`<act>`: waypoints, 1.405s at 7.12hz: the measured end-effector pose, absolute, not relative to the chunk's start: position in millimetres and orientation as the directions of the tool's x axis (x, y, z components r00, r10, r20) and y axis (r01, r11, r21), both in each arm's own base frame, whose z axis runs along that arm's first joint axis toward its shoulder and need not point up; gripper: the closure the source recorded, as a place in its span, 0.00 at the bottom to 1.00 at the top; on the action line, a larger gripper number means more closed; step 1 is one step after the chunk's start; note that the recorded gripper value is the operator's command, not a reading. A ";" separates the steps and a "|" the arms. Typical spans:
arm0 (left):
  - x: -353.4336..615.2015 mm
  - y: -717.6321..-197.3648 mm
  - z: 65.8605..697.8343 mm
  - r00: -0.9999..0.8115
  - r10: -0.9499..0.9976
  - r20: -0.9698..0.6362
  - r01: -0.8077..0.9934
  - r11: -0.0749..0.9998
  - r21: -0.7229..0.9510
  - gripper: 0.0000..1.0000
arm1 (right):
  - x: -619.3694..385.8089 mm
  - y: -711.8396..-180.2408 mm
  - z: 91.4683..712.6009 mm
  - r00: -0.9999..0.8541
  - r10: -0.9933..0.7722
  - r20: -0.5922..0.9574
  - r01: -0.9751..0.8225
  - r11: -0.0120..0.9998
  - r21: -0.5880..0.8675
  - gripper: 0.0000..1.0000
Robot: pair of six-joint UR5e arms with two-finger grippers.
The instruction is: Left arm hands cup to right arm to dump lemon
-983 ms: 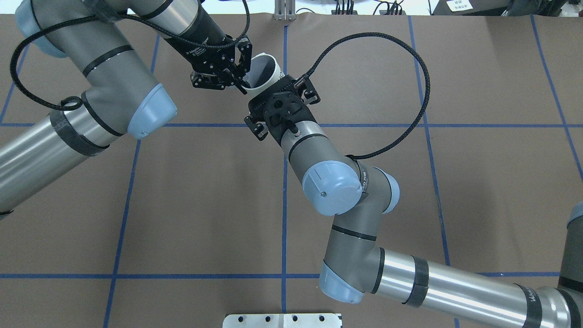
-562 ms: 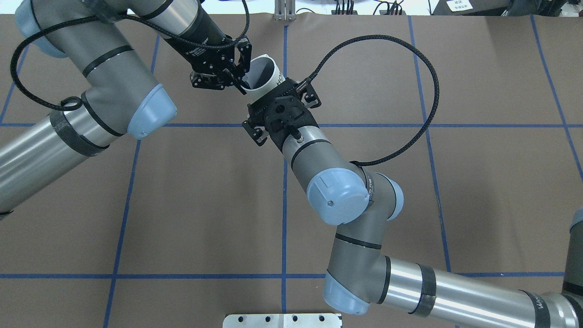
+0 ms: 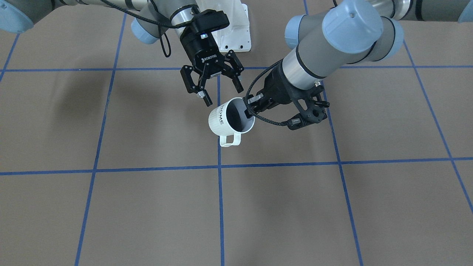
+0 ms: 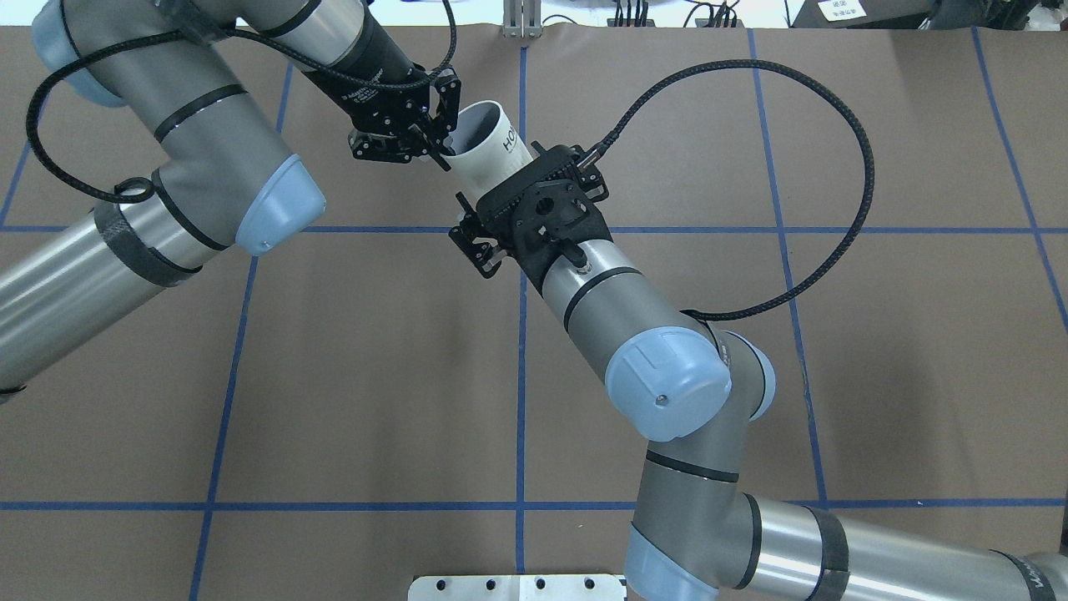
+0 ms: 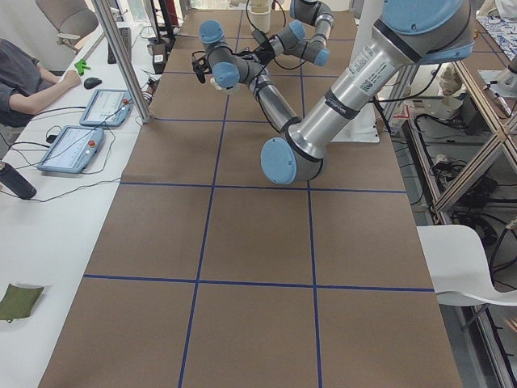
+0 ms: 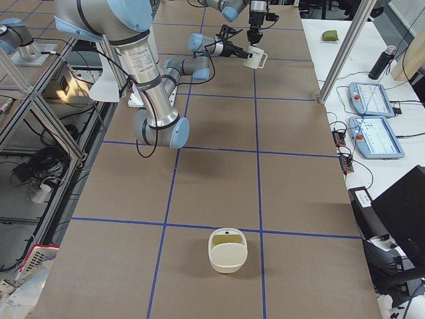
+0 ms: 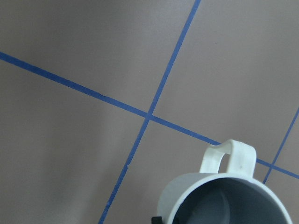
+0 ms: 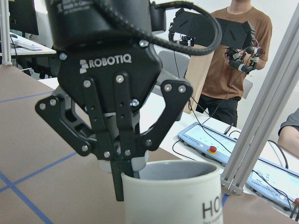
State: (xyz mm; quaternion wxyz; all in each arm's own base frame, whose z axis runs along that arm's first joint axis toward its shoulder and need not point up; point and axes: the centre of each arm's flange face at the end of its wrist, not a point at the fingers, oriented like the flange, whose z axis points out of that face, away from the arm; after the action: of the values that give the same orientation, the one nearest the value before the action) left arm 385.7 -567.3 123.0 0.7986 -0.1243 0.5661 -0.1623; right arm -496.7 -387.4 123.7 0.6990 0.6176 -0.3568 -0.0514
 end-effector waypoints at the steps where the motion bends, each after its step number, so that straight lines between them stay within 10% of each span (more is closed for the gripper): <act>1: 385.4 -568.1 124.0 0.307 -0.401 -0.863 0.125 0.916 -0.382 1.00 | -492.2 -387.2 123.0 0.738 -0.513 0.438 -0.374 0.230 0.899 0.02; 5: 383.9 -575.5 137.6 0.317 -0.407 -0.857 0.192 0.912 -0.363 1.00 | -467.4 -431.7 136.2 0.752 -0.474 0.459 -0.334 0.326 0.884 0.02; 10: 333.1 -580.3 221.0 0.397 -0.281 -0.874 0.199 0.956 -0.217 1.00 | -352.4 -552.6 192.4 0.712 -0.400 0.577 -0.064 0.782 0.620 0.01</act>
State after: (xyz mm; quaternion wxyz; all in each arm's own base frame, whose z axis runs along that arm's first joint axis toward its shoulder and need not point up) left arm 333.1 -580.3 221.0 0.8348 -0.0386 0.5301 -0.1435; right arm -352.4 -552.6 192.4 0.8695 0.3159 -0.3672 -0.0967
